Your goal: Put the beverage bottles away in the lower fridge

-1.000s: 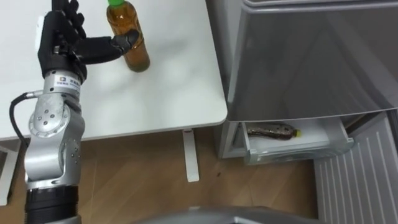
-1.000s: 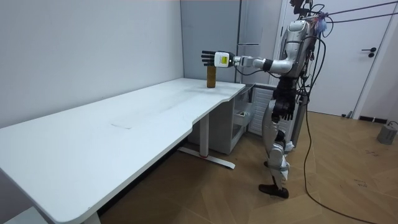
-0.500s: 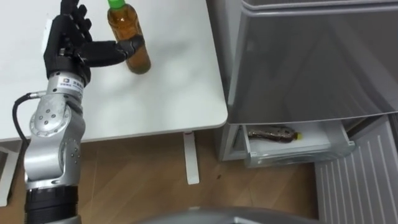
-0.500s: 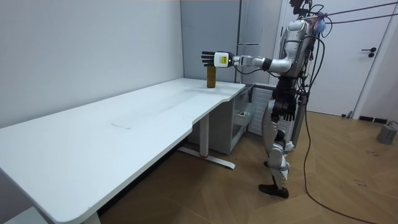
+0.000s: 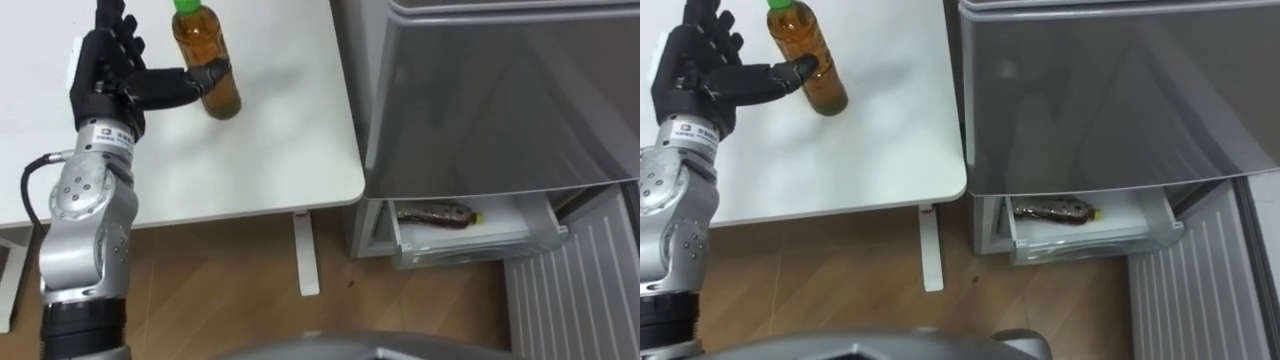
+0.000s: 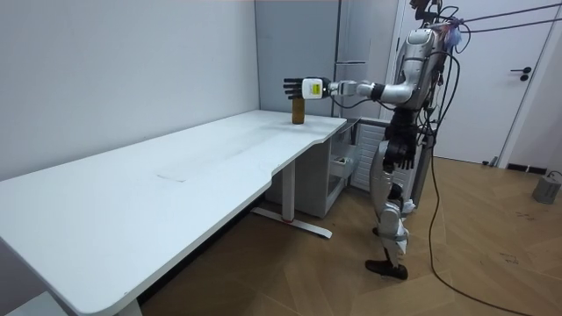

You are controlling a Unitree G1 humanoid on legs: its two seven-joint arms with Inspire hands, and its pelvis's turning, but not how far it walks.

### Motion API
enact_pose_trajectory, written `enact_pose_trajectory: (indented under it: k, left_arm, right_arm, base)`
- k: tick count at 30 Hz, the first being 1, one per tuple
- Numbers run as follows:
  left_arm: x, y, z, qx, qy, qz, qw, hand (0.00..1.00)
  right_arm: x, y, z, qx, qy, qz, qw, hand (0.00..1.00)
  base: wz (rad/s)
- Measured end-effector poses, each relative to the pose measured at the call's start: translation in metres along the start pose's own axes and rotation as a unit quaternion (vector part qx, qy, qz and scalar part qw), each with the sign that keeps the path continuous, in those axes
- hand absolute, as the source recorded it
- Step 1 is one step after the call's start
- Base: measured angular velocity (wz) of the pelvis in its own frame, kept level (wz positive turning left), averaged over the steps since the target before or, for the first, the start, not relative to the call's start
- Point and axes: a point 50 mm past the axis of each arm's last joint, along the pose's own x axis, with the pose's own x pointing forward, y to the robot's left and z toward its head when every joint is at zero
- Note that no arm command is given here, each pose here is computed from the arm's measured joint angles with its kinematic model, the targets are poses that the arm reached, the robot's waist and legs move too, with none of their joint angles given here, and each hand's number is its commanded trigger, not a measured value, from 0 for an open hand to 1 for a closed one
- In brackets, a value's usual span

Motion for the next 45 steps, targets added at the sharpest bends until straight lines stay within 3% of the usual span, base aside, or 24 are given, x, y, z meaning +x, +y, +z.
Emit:
enact_pose_trajectory:
  k: [9, 18, 28, 45]
  left_arm:
    - [0.013, 0.001, -0.015, -0.075, 0.039, 0.017, 0.996, 0.00]
    - [0.021, 0.006, -0.030, -0.085, 0.081, 0.043, 0.992, 0.00]
    - [0.043, 0.013, -0.008, -0.076, 0.063, 0.043, 0.994, 0.00]
    - [0.047, 0.021, -0.005, -0.082, 0.064, 0.044, 0.994, 0.00]
  right_arm:
    - [0.000, -0.001, -0.005, -0.010, 0.005, -0.002, 1.000, 0.00]
    - [0.000, -0.003, -0.002, -0.024, 0.000, 0.001, 1.000, 0.00]
    - [0.000, -0.001, -0.002, -0.045, 0.007, 0.009, 0.999, 0.00]
    - [-0.001, -0.003, 0.003, -0.047, -0.003, 0.002, 0.999, 0.00]
  base:
    - [-0.06]
    - [-0.11]
    - [-0.03]
    - [0.00]
